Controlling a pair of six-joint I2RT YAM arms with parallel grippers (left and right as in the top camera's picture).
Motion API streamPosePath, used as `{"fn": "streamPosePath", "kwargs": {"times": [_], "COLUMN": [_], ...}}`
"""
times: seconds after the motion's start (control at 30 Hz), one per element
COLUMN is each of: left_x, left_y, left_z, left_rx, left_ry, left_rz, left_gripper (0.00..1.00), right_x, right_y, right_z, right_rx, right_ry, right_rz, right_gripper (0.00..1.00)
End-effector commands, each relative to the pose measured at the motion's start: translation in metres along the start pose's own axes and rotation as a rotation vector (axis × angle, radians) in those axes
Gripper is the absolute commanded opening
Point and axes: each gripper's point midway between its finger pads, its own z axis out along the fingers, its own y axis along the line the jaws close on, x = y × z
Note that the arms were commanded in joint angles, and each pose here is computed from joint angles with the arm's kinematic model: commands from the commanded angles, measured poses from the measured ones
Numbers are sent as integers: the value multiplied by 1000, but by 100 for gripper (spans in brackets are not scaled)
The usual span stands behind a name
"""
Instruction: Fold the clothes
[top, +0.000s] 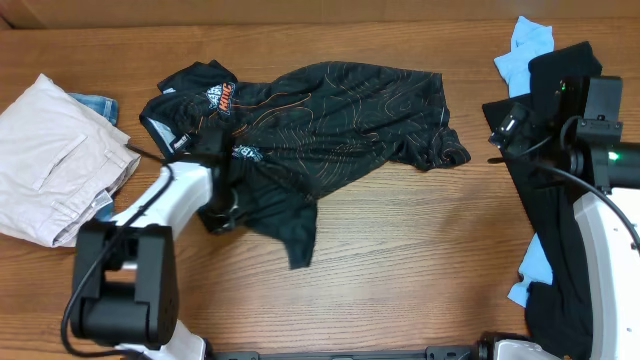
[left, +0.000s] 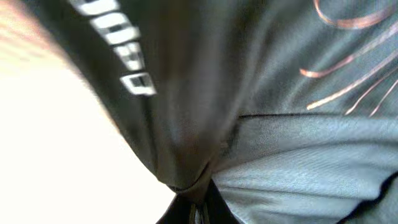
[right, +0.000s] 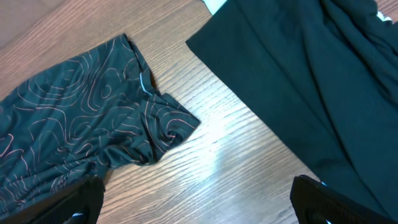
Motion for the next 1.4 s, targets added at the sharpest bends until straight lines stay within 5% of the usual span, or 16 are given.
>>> {"fn": "streamPosePath", "kwargs": {"times": [0.0, 0.17, 0.5, 0.83, 1.37], "left_x": [-26, -54, -50, -50, -50], "left_y": [37, 92, 90, 90, 90], "left_z": [-43, -99, -100, -100, -100], "left_rx": [-15, 68, 122, 120, 119], "left_ry": [-130, -277, -248, -245, -246], "left_rz": [-38, -230, -199, -199, -199], "left_gripper": [4, 4, 4, 4, 4], "right_x": [8, 34, 68, 107, 129], "right_y": [6, 21, 41, 86, 90], "right_z": [15, 50, 91, 130, 204], "right_rx": [-23, -88, -159, -151, -79], "right_ry": [67, 246, 438, 486, 485], "right_rz": [-2, 7, -12, -174, -201], "right_gripper": [100, 100, 97, 88, 73]}}
